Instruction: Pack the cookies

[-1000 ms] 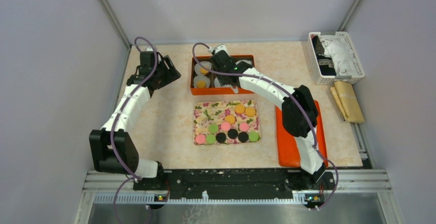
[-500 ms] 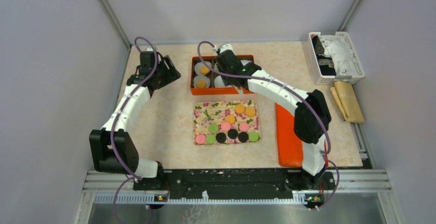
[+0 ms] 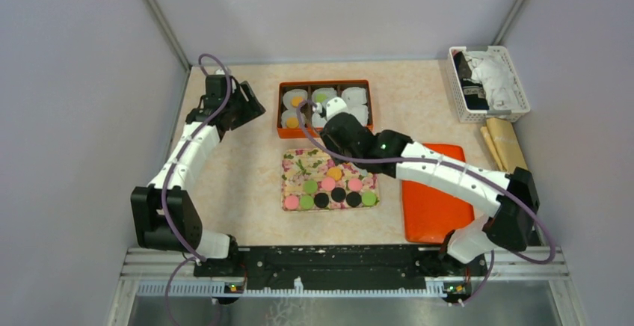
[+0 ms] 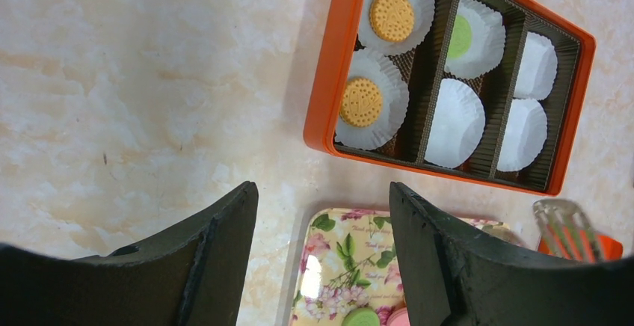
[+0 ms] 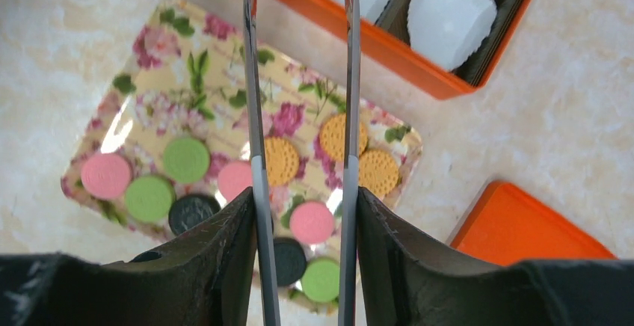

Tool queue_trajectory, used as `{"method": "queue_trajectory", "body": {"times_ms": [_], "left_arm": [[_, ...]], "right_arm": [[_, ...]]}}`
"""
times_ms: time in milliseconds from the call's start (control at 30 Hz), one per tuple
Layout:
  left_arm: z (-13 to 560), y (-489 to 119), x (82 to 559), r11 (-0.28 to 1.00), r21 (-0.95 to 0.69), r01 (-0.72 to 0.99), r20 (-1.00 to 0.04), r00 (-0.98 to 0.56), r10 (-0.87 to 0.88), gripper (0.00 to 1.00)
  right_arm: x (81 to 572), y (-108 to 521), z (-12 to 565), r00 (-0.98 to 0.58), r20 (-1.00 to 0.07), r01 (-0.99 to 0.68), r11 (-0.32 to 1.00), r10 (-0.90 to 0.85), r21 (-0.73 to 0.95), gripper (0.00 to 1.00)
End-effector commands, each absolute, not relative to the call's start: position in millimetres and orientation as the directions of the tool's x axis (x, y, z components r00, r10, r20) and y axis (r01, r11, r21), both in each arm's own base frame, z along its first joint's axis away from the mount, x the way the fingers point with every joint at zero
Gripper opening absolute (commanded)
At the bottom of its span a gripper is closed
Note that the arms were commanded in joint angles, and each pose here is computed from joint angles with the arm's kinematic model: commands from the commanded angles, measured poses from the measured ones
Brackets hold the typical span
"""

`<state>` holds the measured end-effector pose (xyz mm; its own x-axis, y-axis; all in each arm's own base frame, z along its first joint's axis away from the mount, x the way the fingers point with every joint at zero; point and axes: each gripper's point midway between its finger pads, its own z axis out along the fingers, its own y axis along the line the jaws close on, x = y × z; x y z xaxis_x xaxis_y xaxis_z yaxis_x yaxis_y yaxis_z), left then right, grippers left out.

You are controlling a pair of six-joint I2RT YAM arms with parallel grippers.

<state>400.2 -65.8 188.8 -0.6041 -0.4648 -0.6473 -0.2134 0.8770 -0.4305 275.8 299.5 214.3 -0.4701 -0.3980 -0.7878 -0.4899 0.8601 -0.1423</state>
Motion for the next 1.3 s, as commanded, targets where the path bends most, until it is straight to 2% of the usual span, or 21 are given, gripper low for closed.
{"method": "queue_trajectory", "body": {"times_ms": [0, 467, 1267], "left_arm": [[205, -75, 410, 0.877, -0.448, -0.174, -0.672, -0.581, -0.459, 0.71], [213, -92, 408, 0.880, -0.455, -0.138, -0.680, -0.584, -0.443, 0.71], [210, -89, 405, 0.886, -0.440, -0.146, -0.685, -0.584, -0.436, 0.72]], "right_arm": [[244, 286, 213, -0.498, -0.785, -0.480, 0.871, -0.369, -0.105, 0.46], [206, 230, 145, -0.650, -0.687, -0.361, 0.928, -0.325, -0.097, 0.48], [214, 243, 111, -0.672, -0.662, -0.347, 0.931, -0.331, -0.114, 0.47]]}}
